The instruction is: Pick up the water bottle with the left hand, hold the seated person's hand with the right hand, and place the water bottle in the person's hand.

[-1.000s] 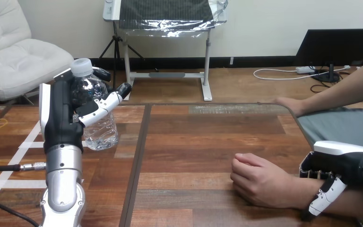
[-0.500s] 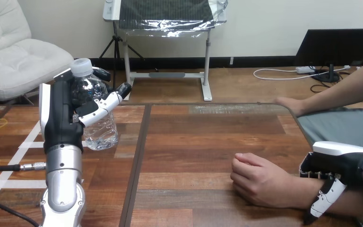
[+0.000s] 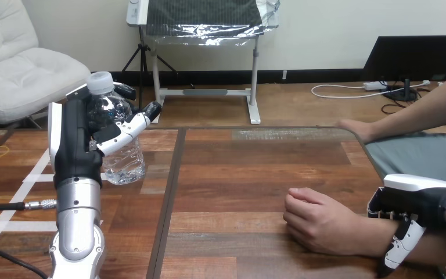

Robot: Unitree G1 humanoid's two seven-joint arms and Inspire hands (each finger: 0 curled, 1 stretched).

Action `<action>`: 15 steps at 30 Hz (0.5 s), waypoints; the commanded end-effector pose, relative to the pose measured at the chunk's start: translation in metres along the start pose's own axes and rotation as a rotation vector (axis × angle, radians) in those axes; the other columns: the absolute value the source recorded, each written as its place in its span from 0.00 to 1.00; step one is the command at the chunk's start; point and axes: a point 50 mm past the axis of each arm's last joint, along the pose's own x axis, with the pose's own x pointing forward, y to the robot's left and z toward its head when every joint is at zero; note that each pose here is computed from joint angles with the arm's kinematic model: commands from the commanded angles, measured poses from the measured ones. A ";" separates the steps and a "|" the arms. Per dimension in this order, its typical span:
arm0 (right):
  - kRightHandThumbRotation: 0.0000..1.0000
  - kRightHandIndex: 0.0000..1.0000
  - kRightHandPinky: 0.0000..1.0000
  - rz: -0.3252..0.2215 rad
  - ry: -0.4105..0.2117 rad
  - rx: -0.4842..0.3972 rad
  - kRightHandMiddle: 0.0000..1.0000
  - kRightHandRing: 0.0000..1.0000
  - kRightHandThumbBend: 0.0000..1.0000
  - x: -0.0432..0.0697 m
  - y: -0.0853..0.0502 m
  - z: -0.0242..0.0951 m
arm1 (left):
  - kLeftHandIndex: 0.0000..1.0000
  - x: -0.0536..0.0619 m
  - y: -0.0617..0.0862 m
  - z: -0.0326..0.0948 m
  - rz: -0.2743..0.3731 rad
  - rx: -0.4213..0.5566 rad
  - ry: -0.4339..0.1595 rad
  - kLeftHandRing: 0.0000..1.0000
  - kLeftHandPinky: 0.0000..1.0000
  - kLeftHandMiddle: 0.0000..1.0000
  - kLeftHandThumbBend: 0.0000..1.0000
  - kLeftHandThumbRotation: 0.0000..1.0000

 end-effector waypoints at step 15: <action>0.05 0.51 0.42 0.031 -0.011 -0.011 0.56 0.51 0.99 0.010 0.012 0.009 | 0.43 0.009 0.001 0.020 0.017 -0.016 -0.096 0.31 0.26 0.37 0.62 0.00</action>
